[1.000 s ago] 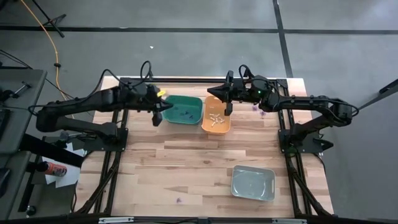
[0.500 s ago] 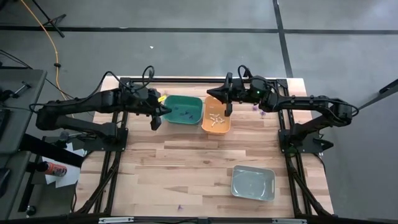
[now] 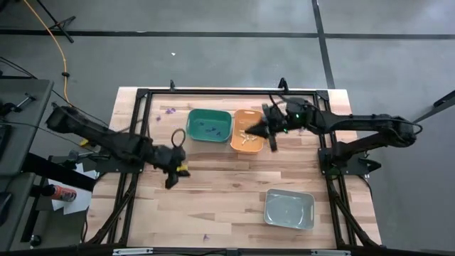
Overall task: Sort Halloween decoration
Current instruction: Put the violet witch hut toy into the green bin
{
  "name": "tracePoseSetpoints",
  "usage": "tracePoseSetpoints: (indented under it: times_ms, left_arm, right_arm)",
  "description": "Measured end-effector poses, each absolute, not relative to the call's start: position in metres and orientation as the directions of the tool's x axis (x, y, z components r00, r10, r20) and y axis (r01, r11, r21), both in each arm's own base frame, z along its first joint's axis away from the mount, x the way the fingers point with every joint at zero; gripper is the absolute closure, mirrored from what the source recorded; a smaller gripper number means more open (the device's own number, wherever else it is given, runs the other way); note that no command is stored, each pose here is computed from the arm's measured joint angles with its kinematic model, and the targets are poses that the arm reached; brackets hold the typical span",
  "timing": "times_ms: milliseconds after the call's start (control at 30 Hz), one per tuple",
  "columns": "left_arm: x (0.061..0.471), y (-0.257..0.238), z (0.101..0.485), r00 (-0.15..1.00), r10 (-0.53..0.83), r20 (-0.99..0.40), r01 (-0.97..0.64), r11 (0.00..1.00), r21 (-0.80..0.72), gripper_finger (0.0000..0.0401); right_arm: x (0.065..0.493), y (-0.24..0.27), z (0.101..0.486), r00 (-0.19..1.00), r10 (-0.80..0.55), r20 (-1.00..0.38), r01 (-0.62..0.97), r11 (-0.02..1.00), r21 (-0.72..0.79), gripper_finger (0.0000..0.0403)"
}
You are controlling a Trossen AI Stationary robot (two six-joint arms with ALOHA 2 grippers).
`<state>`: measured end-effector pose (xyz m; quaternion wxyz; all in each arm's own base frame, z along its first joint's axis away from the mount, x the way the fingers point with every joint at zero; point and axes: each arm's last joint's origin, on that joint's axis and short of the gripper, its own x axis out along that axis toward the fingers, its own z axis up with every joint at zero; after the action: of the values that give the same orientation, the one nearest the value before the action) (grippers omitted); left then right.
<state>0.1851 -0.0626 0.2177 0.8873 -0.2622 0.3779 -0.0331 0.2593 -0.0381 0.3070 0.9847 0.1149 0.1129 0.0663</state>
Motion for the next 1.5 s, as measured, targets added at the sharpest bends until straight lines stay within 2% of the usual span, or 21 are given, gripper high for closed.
tracePoseSetpoints:
  times_ms: [167, 267, 367, 567, 767, 933, 1000, 1267, 1500]
  left_arm:
    - [0.208, -0.099, 0.232, 0.714, -0.327, -0.619, -0.082, 0.838, -0.539, 0.0401]
    - [0.229, -0.128, 0.240, 0.653, -0.307, -0.692, -0.112, 0.865, -0.490, 0.0401]
    - [0.250, -0.163, 0.240, 0.546, -0.286, -0.787, -0.193, 0.872, -0.450, 0.0401]
    - [0.284, -0.238, 0.237, 0.462, -0.305, -0.833, -0.349, 0.801, -0.486, 0.0401]
    - [0.304, -0.277, 0.220, 0.435, -0.313, -0.845, -0.509, 0.689, -0.517, 0.0401]
    - [0.308, -0.278, 0.203, 0.379, -0.289, -0.879, -0.656, 0.586, -0.476, 0.0385]
    - [0.308, -0.274, 0.198, 0.331, -0.287, -0.899, -0.709, 0.554, -0.437, 0.0366]
    - [0.314, -0.275, 0.179, 0.289, -0.276, -0.917, -0.798, 0.460, -0.390, 0.0273]
    - [0.312, -0.278, 0.169, 0.264, -0.256, -0.930, -0.830, 0.431, -0.354, 0.0259]
  right_arm:
    - [0.228, -0.008, 0.292, 0.870, 0.150, -0.469, -0.031, 0.967, 0.252, 0.0403]
    - [0.209, 0.003, 0.280, 0.803, 0.133, -0.581, 0.019, 0.969, 0.248, 0.0403]
    - [0.192, 0.013, 0.268, 0.762, 0.113, -0.638, 0.057, 0.969, 0.241, 0.0403]
    - [0.174, 0.025, 0.251, 0.748, 0.122, -0.653, 0.062, 0.966, 0.251, 0.0403]
    - [0.170, 0.032, 0.245, 0.744, 0.117, -0.657, 0.055, 0.970, 0.235, 0.0403]
    - [0.172, 0.033, 0.244, 0.745, 0.119, -0.657, 0.048, 0.972, 0.230, 0.0403]
    - [0.174, 0.033, 0.244, 0.747, 0.119, -0.654, 0.040, 0.974, 0.223, 0.0403]
    - [0.175, 0.033, 0.241, 0.735, 0.118, -0.668, 0.033, 0.977, 0.209, 0.0403]
    - [0.176, 0.033, 0.240, 0.732, 0.118, -0.671, 0.034, 0.978, 0.208, 0.0403]
